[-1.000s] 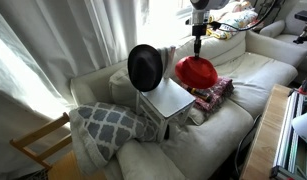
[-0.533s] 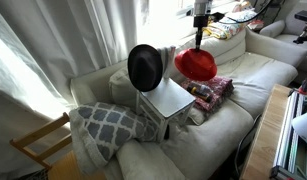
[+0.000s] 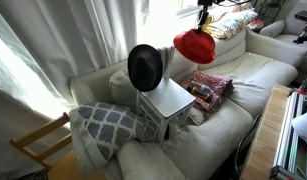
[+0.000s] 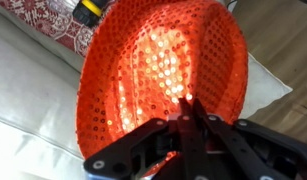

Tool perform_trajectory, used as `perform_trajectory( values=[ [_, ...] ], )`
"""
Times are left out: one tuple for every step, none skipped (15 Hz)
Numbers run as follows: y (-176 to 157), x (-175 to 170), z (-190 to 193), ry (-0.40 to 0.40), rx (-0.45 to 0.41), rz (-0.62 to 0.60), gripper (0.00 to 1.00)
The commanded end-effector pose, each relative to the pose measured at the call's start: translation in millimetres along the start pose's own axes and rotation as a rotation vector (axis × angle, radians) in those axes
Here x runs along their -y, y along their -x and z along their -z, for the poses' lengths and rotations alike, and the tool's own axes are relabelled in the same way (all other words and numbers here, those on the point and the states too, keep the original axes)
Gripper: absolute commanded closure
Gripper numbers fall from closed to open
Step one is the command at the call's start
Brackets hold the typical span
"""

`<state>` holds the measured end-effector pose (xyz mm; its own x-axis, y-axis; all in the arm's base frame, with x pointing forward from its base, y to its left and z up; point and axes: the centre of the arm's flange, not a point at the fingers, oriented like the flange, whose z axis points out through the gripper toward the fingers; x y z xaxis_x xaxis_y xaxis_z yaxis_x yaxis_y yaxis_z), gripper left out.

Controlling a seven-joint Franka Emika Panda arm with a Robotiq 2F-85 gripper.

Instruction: Hang the hats on the backrest of the wooden chair

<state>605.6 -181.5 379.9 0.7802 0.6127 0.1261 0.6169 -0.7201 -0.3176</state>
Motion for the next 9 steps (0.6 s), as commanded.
perform_trajectory(
  values=[
    [-13.9, -13.8, 15.8, -0.047, -0.099, 0.057, 0.99],
    [-20.6, -17.8, 14.3, -0.043, -0.114, 0.059, 0.99],
    [-30.0, -22.6, 11.5, -0.033, -0.133, 0.063, 0.99],
    [-37.8, -26.9, 8.6, -0.029, -0.151, 0.071, 0.99],
    [-44.2, -31.3, 5.0, -0.027, -0.164, 0.081, 0.99],
    [-51.3, -37.4, -0.1, -0.044, -0.172, 0.096, 0.99],
    [-56.0, -44.2, -6.3, -0.057, -0.172, 0.109, 0.99],
    [-59.9, -52.6, -13.4, -0.079, -0.177, 0.123, 0.99],
    [-63.1, -59.2, -20.0, -0.09, -0.174, 0.135, 0.99]
  ],
)
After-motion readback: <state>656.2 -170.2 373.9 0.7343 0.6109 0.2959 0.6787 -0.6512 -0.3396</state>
